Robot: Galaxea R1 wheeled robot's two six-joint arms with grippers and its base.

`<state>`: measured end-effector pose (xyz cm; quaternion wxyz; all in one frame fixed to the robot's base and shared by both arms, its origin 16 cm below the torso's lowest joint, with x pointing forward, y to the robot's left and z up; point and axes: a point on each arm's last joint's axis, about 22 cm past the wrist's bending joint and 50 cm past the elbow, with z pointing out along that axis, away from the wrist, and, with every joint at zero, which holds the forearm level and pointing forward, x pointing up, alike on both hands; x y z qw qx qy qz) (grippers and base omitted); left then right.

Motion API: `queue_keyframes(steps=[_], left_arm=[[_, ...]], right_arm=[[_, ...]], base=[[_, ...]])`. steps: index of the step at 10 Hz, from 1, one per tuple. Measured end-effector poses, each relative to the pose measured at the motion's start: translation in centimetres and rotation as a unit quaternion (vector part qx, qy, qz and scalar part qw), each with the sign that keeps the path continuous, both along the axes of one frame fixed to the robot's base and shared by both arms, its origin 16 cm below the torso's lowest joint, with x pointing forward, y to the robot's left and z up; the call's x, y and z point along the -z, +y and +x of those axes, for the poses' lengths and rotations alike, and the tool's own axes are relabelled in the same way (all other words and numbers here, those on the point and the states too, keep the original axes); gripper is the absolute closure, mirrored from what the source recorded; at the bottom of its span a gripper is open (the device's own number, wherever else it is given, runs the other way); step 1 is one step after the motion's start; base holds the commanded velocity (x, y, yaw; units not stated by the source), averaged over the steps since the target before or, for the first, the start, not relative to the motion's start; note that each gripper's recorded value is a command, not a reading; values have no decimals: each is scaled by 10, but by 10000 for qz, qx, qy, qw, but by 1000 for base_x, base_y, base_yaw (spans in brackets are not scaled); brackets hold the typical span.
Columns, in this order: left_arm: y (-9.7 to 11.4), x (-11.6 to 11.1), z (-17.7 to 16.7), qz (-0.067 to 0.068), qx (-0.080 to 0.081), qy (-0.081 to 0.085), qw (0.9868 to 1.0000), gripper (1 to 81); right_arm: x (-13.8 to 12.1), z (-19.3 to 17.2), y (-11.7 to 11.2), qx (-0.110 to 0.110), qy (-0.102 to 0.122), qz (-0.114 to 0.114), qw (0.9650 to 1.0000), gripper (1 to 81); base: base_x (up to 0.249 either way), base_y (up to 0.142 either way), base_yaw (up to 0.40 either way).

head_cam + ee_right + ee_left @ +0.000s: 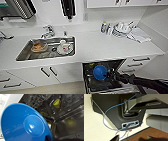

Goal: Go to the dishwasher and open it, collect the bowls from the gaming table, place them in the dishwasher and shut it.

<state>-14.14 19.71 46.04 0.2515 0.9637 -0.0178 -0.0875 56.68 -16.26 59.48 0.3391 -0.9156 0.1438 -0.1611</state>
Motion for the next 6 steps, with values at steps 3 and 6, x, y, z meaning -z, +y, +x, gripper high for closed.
queue_keyframes(steps=[3, 6], left_arm=[[0, 0, 0, -1, -2, -4, 10000, 10], [-1, 0, 1, -10, -10, -17, 10000, 10]], right_arm=[[0, 4, -7, 96, 17, -8, 10000, 10], [-4, 2, -11, 94, 23, 22, 10000, 10]], base=[[0, 0, 0], [0, 0, 0]])
